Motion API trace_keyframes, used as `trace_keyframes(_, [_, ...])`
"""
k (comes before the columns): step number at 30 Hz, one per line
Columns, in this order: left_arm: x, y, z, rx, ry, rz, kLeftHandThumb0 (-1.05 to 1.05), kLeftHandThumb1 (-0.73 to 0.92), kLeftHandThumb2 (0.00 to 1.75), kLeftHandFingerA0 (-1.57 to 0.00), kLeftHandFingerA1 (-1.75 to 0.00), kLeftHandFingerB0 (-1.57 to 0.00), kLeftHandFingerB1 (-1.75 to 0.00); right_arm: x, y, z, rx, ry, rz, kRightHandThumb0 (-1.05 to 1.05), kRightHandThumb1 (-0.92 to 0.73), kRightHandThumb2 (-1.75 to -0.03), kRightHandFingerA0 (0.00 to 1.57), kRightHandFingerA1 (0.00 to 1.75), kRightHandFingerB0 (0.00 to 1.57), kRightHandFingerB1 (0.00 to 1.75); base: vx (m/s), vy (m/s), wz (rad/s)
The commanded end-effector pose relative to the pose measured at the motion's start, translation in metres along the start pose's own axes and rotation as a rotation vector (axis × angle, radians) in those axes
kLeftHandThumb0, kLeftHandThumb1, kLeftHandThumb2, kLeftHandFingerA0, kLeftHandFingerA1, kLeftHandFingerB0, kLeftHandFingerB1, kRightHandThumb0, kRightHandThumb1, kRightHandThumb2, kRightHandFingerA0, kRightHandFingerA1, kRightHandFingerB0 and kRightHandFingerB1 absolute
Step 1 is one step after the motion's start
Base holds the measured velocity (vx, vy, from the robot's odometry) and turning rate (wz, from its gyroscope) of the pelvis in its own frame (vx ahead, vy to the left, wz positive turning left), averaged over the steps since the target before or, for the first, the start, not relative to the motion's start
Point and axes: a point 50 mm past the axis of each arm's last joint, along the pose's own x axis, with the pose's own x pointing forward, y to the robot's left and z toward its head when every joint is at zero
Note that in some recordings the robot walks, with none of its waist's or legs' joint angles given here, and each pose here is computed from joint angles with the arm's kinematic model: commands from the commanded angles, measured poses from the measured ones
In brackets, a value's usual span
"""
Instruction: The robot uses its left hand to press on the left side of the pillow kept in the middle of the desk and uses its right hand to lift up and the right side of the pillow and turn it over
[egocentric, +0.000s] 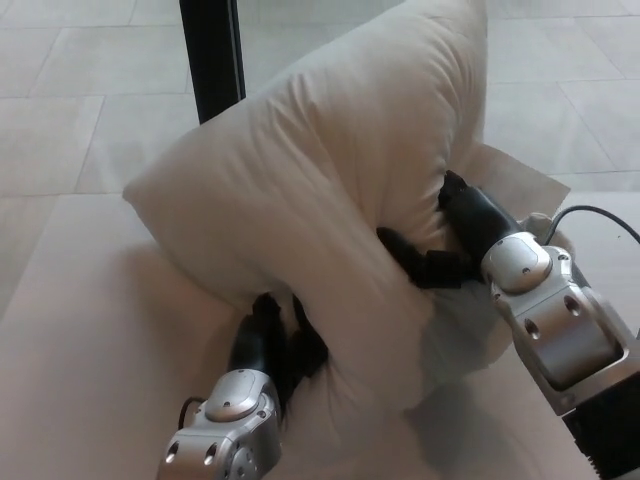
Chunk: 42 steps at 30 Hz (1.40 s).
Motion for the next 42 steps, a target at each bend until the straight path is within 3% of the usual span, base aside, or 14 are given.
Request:
trace_keyframes(1, [-0.018, -0.081, -0.081, -0.278, 0.302, -0.307, -1.05, 0.69, 1.01, -0.09, -0.39, 0.0, -0.02, -0.043, 0.181, -0.019, 0.081, 0.136, 0.879, -0.64, -0.32, -0.7, 0.74, 1.25, 0.19, 0.57, 0.0, 0.0, 0.0])
trace_keyframes(9, [-0.018, -0.084, -0.083, -0.331, 0.318, -0.298, -1.05, 0.68, 1.02, -0.09, -0.2, 0.0, -0.04, -0.044, 0.183, -0.019, 0.055, 0.143, 0.894, -0.55, -0.41, -0.53, 0.42, 1.13, 0.22, 0.52, 0.0, 0.0, 0.0])
trace_keyframes(13, [-0.017, -0.085, -0.086, -0.349, 0.321, -0.296, -0.84, 0.75, 0.63, 0.0, -0.16, 0.0, 0.0, -0.045, 0.184, -0.019, 0.051, 0.135, 0.905, -0.56, -0.37, -0.54, 0.6, 1.45, 0.25, 0.52, 0.0, 0.0, 0.0])
trace_keyframes(14, [-0.016, -0.084, -0.085, -0.333, 0.321, -0.29, -1.04, 0.67, 1.01, -0.02, -0.14, 0.0, -0.03, -0.044, 0.183, -0.019, 0.042, 0.133, 0.911, -0.64, -0.3, -0.67, 0.68, 1.31, 0.24, 0.55, 0.0, 0.0, 0.0])
trace_keyframes(20, [-0.018, -0.088, -0.09, -0.286, 0.333, -0.294, -1.05, 0.64, 1.0, 0.0, -0.08, 0.0, -0.01, -0.044, 0.18, -0.027, 0.109, 0.129, 0.872, -0.59, -0.38, -0.58, 0.82, 1.65, 0.29, 0.54, 0.0, 0.0, 0.0])
trace_keyframes(23, [-0.018, -0.083, -0.075, -0.005, 0.265, -0.318, -1.0, 0.69, 1.02, -0.13, -0.5, 0.0, 0.0, -0.037, 0.152, -0.019, 0.259, 0.061, 0.769, -0.61, -0.43, -0.58, 0.71, 1.63, 0.32, 0.51, 0.0, 0.0, 0.0])
trace_keyframes(25, [-0.02, -0.082, -0.07, 0.075, 0.251, -0.285, -0.92, 0.68, 1.03, -0.29, -0.61, 0.0, -0.05, -0.035, 0.141, -0.016, 0.308, 0.056, 0.737, -0.7, -0.38, -0.79, 1.1, 1.47, 0.32, 0.58, 0.0, 0.0, 0.0])
trace_keyframes(27, [-0.02, -0.075, -0.059, 0.019, 0.209, -0.318, -0.73, 0.82, 0.65, -0.05, -0.48, 0.0, 0.0, -0.029, 0.107, -0.009, 0.398, -0.007, 0.653, -0.63, -0.47, -0.55, 0.94, 1.64, 0.26, 0.43, 0.0, 0.0, 0.0])
trace_keyframes(29, [-0.016, -0.058, -0.046, 0.177, 0.097, -0.353, -0.95, 0.66, 1.0, -0.01, -0.6, 0.0, -0.08, -0.025, 0.075, -0.001, 0.482, -0.056, 0.577, -0.69, -0.41, -0.77, 0.85, 1.19, 0.22, 0.48, 0.0, 0.0, 0.0])
trace_keyframes(30, [-0.014, -0.05, -0.041, 0.16, 0.125, -0.333, -0.32, 0.73, 1.23, -0.65, -1.0, -0.01, -0.54, -0.023, 0.058, 0.001, 0.567, -0.054, 0.534, -0.57, -0.48, -0.54, 0.76, 1.02, 0.31, 0.38, 0.0, 0.0, 0.0])
trace_keyframes(31, [-0.014, -0.049, -0.041, 0.157, 0.128, -0.33, -0.32, 0.73, 1.23, -0.65, -1.0, -0.01, -0.54, -0.023, 0.056, 0.001, 0.577, -0.054, 0.53, -0.57, -0.48, -0.54, 0.76, 1.02, 0.31, 0.38, 0.0, 0.0, 0.0])
trace_keyframes(32, [-0.014, -0.043, -0.036, 0.085, 0.155, -0.304, -0.56, 0.86, 0.63, -0.15, -1.11, 0.0, -0.07, -0.022, 0.041, 0.003, 0.611, -0.074, 0.497, -0.6, -0.47, -0.55, 0.42, 0.62, 0.28, 0.35, 0.0, 0.0, 0.0])
trace_keyframes(36, [-0.025, -0.002, -0.017, -0.043, 0.145, -0.259, -0.69, 0.7, 0.61, -0.18, -0.63, 0.0, 0.0, -0.025, -0.046, -0.007, 0.738, -0.155, 0.306, -0.61, -0.41, -0.76, 0.31, 0.56, 0.18, 0.43, 0.0, 0.0, 0.0])
trace_keyframes(42, [-0.038, 0.056, 0.0, -0.05, 0.124, -0.195, -0.71, 0.69, 0.61, -0.24, -0.67, 0.0, 0.0, -0.04, -0.108, -0.057, 0.825, -0.101, 0.128, -0.47, -0.51, -0.55, 0.39, 0.5, 0.3, 0.33, 0.0, 0.0, 0.0])
